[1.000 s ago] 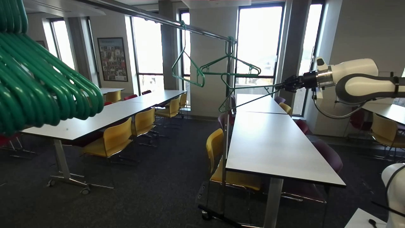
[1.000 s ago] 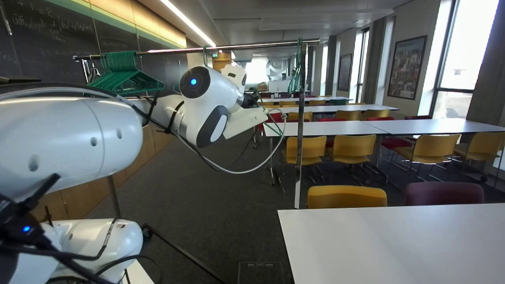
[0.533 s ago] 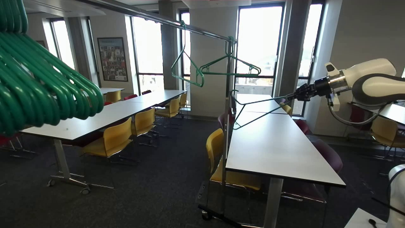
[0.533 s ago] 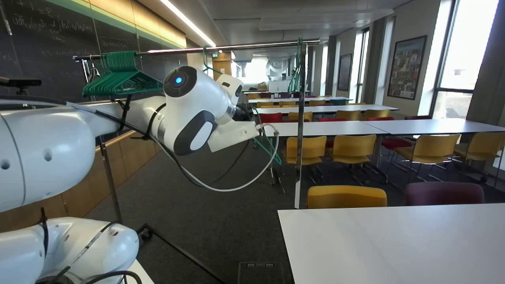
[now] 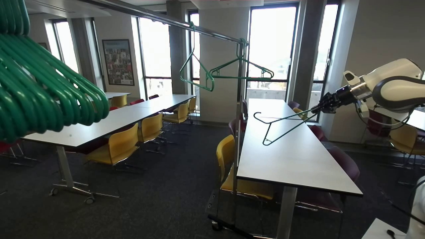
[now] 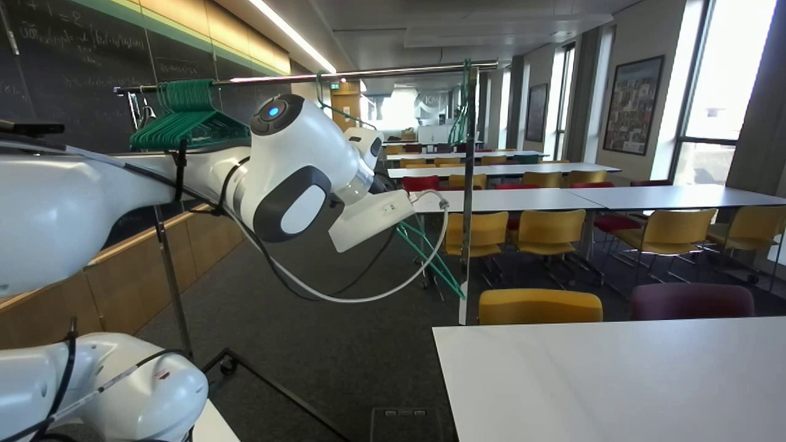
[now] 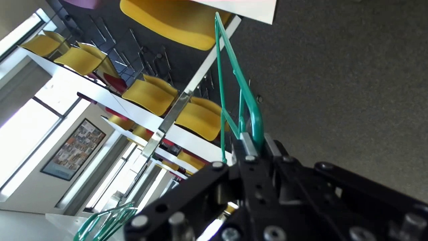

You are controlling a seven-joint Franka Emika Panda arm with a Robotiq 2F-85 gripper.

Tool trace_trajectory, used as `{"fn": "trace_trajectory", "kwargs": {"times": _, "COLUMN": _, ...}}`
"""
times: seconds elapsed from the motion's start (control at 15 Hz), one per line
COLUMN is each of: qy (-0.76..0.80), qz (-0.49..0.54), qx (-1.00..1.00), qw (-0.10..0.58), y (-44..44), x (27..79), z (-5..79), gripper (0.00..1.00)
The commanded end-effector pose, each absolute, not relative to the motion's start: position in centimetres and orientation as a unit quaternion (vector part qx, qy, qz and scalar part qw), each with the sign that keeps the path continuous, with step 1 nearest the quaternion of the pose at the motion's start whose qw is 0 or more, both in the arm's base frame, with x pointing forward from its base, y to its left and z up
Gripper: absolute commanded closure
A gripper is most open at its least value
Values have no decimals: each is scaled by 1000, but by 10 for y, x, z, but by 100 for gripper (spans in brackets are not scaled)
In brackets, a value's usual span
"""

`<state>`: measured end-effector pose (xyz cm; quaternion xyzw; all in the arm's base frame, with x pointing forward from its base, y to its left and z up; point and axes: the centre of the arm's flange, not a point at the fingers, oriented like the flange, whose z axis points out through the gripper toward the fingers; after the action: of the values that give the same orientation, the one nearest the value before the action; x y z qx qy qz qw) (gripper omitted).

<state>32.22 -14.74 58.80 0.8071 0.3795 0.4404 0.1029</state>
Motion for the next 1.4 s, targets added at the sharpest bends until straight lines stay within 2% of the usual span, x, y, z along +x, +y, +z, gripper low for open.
{"fn": "trace_trajectory", "kwargs": {"times": 0.0, "qy": 424, "qz": 394, "qx": 797, "qw": 175, "y": -178, "x": 344, "z": 595, "gripper": 98}}
{"fn": "trace_trajectory", "kwargs": {"times": 0.87, "qy": 571, "qz": 218, "qx": 711, "qw": 348, "y": -252, "x": 449, "z": 527, "gripper": 98}}
{"fn": "trace_trajectory", "kwargs": {"times": 1.33, "qy": 566, "qz": 212, "qx": 630, "qw": 488, "y": -254, "x": 473, "z": 474, "gripper": 98}}
